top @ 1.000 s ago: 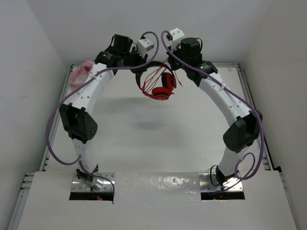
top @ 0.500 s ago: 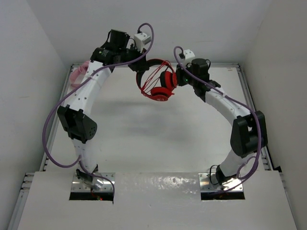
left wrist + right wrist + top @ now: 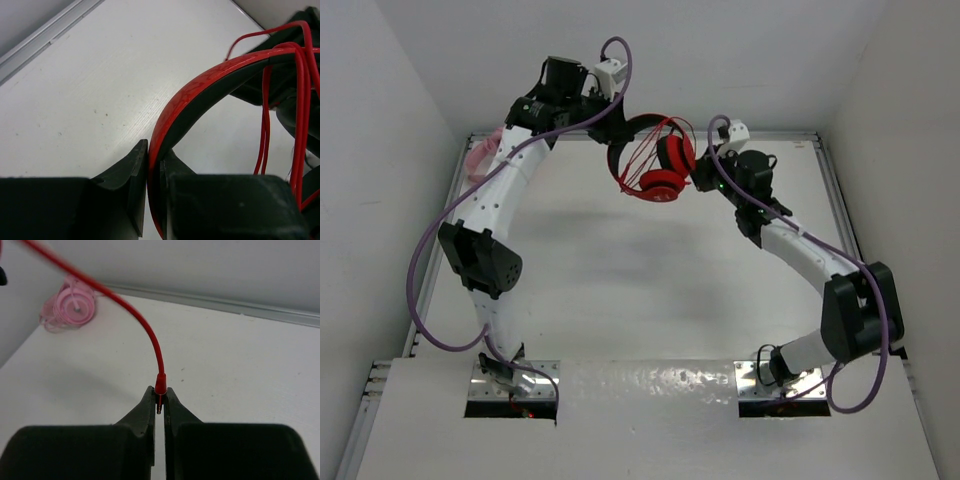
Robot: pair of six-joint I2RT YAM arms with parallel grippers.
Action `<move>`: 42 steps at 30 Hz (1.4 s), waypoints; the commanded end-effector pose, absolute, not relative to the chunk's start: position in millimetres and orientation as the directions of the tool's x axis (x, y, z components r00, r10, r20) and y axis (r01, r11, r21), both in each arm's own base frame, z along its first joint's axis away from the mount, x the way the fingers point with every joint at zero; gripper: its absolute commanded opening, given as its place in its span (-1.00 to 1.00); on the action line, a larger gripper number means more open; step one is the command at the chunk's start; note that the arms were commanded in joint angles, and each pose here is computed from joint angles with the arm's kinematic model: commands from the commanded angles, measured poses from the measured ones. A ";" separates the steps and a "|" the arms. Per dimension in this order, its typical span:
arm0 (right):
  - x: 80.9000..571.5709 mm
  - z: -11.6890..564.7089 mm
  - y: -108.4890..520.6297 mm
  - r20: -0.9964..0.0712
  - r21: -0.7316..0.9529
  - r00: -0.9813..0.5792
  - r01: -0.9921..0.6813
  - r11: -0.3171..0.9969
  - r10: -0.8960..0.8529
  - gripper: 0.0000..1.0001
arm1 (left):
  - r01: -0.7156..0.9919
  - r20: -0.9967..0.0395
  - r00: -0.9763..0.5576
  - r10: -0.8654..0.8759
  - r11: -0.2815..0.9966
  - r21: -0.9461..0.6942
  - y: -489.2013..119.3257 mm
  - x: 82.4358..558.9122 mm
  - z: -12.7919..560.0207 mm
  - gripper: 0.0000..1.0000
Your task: Wrap the headphones
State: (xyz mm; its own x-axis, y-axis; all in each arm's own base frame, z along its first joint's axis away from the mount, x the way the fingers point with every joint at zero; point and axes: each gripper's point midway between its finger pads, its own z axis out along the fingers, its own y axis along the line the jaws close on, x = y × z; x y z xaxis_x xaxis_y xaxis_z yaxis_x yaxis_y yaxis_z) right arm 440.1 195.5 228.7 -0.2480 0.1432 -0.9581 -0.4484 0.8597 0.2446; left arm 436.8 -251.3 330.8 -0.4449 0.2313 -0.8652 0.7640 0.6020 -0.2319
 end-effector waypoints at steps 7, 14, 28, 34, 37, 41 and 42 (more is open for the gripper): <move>390.7 284.6 203.7 -0.981 0.190 -0.122 -0.485 0.853 0.149 -1.00 | 0.552 -0.877 -0.481 0.017 0.782 -0.288 -224.7 476.1 356.4 -1.00; 368.5 281.0 224.2 -0.976 0.136 -0.218 -0.576 0.806 0.008 -1.00 | 0.486 -0.886 -0.452 0.107 0.862 -0.144 -200.5 491.0 334.6 -1.00; 341.9 284.1 249.5 -0.943 0.041 -0.258 -0.715 0.698 -0.209 -1.00 | 0.534 -0.838 -0.290 0.462 0.805 0.259 -176.7 509.1 309.4 -1.00; 348.8 312.1 269.9 -0.957 0.048 -0.225 -0.748 0.662 -0.185 -1.00 | 0.646 -0.752 -0.248 0.610 0.683 0.341 -190.2 491.3 287.3 -1.00; 371.1 344.6 266.7 -0.974 0.024 -0.179 -0.692 0.721 -0.139 -1.00 | 0.730 -0.714 -0.218 0.665 0.597 0.333 -198.7 475.8 273.1 -1.00; 429.4 339.7 258.0 -0.951 -0.038 -0.236 -0.554 0.832 -0.201 -1.00 | 0.782 -0.700 -0.182 0.690 0.534 0.322 -209.2 463.1 268.6 -1.00; 435.2 355.3 257.6 -0.953 -0.039 -0.231 -0.542 0.840 -0.194 -1.00 | 0.786 -0.702 -0.181 0.688 0.531 0.318 -209.8 460.9 269.5 -1.00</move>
State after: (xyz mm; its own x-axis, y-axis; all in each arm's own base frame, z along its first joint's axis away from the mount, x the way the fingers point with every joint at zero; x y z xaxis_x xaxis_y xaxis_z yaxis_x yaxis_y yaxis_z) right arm 406.1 268.1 325.2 -0.2566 -0.1979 -0.9460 -0.6355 0.7720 0.0109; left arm 473.1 -194.4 249.2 -0.2815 0.6774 -0.6796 0.7385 0.6052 0.2973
